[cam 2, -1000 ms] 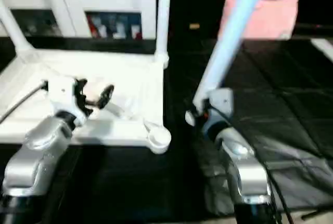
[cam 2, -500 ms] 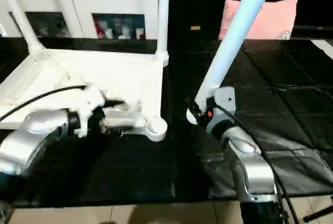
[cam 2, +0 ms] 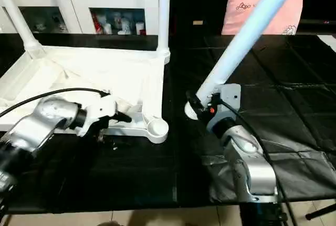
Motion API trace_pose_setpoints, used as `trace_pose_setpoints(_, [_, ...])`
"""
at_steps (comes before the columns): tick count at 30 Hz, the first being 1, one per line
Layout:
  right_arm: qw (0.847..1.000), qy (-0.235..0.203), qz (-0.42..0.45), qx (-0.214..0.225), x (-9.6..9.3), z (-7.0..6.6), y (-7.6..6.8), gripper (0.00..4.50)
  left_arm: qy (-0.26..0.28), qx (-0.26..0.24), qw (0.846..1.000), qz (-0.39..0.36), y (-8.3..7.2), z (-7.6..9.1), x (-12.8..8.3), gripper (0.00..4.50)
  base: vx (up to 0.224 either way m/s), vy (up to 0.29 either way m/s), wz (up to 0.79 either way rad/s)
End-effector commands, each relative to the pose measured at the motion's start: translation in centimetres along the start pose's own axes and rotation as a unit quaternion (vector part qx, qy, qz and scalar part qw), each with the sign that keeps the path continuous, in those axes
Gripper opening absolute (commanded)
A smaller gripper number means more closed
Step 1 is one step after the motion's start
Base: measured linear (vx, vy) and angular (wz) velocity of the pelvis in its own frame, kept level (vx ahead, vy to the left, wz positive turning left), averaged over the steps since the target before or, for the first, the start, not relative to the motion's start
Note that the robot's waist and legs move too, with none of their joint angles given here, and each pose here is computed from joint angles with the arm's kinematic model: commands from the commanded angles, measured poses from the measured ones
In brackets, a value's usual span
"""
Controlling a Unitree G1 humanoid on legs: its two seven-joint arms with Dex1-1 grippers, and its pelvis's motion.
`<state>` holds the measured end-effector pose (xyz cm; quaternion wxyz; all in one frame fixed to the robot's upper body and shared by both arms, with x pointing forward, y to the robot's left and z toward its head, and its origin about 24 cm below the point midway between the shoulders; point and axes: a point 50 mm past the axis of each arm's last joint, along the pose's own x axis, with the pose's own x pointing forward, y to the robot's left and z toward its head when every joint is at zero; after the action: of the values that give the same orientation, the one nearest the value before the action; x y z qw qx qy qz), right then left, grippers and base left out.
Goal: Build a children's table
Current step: Insert table leg to table base
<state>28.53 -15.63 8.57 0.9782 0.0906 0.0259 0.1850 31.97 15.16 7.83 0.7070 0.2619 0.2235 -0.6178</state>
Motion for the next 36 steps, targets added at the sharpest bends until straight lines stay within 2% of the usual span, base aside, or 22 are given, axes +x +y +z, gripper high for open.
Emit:
trace_pose_setpoints(1, [1.000,-0.019,-0.007,-0.003,0.0,1.2,-0.1,1.95,0.006,0.013,1.000,0.000,0.5,0.2,-0.1,3.69,0.000,0.000,0.00])
trace_pose_setpoints(3, [1.000,-0.019,-0.008,-0.003,0.0,1.2,-0.2,1.95,0.006,0.013,1.000,-0.001,0.6,0.2,-0.1,3.65,0.000,0.000,0.00])
trace_pose_setpoints(6, [1.000,-0.002,-0.003,-0.008,-0.2,0.9,-0.1,1.95,0.009,0.017,1.000,-0.002,0.8,0.0,0.0,3.31,0.000,0.000,0.00])
trace_pose_setpoints(7, [1.000,-0.014,-0.003,-0.021,-0.3,1.0,-0.1,1.95,0.012,0.021,1.000,0.002,1.1,-0.1,0.0,3.27,0.000,0.000,0.00])
trace_pose_setpoints(9, [1.000,-0.019,-0.006,-0.019,-0.3,1.0,-0.2,1.95,0.012,0.023,1.000,0.005,1.2,-0.2,0.0,3.13,0.000,0.000,0.00])
trace_pose_setpoints(15, [0.999,-0.053,0.006,0.008,-0.3,1.6,0.1,1.95,0.015,0.030,0.999,0.008,1.6,-0.2,0.0,2.61,0.000,0.000,0.00])
trace_pose_setpoints(19, [0.999,-0.036,0.007,-0.029,-0.3,1.1,0.1,1.95,0.024,0.035,0.999,-0.009,1.7,-0.3,0.0,2.21,0.000,0.000,0.00])
trace_pose_setpoints(21, [0.999,-0.018,0.016,-0.027,-0.4,0.7,0.3,1.95,0.027,0.037,0.999,-0.014,1.8,-0.4,0.1,2.04,0.000,0.000,0.00])
trace_pose_setpoints(25, [0.999,-0.025,0.023,-0.040,-0.4,0.7,0.4,1.95,0.027,0.039,0.999,-0.012,1.9,-0.4,0.1,1.73,0.000,0.000,0.00])
trace_pose_setpoints(35, [0.998,-0.007,0.039,-0.049,-0.5,0.2,0.7,1.95,0.030,0.040,0.999,-0.009,2.3,-0.5,-0.2,1.03,0.000,0.000,0.00])
trace_pose_setpoints(36, [0.998,-0.006,0.041,-0.046,-0.5,0.2,0.7,1.95,0.031,0.040,0.999,-0.010,2.3,-0.5,-0.3,0.78,0.000,0.000,0.00])
